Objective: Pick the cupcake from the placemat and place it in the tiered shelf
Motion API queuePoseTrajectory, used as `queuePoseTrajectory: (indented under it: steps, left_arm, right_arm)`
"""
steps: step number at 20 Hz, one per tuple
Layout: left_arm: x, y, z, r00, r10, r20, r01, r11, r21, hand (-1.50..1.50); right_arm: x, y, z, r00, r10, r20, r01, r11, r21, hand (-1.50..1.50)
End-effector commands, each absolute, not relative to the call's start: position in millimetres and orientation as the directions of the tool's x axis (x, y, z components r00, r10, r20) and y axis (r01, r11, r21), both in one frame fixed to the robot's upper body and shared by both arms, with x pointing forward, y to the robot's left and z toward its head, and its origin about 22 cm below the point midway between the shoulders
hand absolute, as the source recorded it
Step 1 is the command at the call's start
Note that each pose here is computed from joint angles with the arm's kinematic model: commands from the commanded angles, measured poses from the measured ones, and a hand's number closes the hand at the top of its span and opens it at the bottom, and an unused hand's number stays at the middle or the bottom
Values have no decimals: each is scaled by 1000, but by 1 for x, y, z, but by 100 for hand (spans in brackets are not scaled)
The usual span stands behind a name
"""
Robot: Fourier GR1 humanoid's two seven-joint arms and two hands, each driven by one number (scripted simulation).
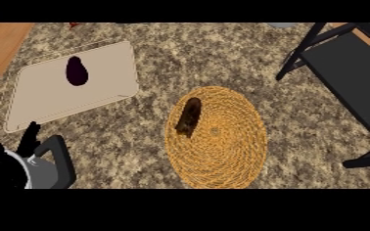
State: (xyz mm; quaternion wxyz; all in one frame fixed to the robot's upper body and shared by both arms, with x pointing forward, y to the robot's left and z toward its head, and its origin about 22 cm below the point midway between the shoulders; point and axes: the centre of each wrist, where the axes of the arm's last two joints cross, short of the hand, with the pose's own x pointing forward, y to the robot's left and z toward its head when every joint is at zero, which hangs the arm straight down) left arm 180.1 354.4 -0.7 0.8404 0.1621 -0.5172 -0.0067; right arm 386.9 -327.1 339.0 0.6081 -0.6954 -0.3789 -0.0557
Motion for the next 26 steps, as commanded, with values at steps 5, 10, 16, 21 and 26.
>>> queuePoseTrajectory:
  steps: [5,10,16,21,26]
  left_arm:
    - [196,308,-18,433,6,901,-122,991,52,0]
    - [201,296,-23,438,-18,899,-115,990,76,0]
    - [215,312,1,440,-7,898,-128,989,70,0]
    - [206,312,-2,444,-15,896,-111,991,72,0]
    - [212,312,-6,440,-5,898,-140,987,74,0]
  right_arm:
    - [377,-347,329,721,411,558,607,13,-795,150]
    - [372,-353,333,713,429,555,604,27,-796,150]
    - [371,-351,334,754,436,491,534,27,-845,150]
    - [353,-360,350,566,332,755,794,29,-608,-150]
    - [341,-352,359,429,334,839,876,73,-477,-150]
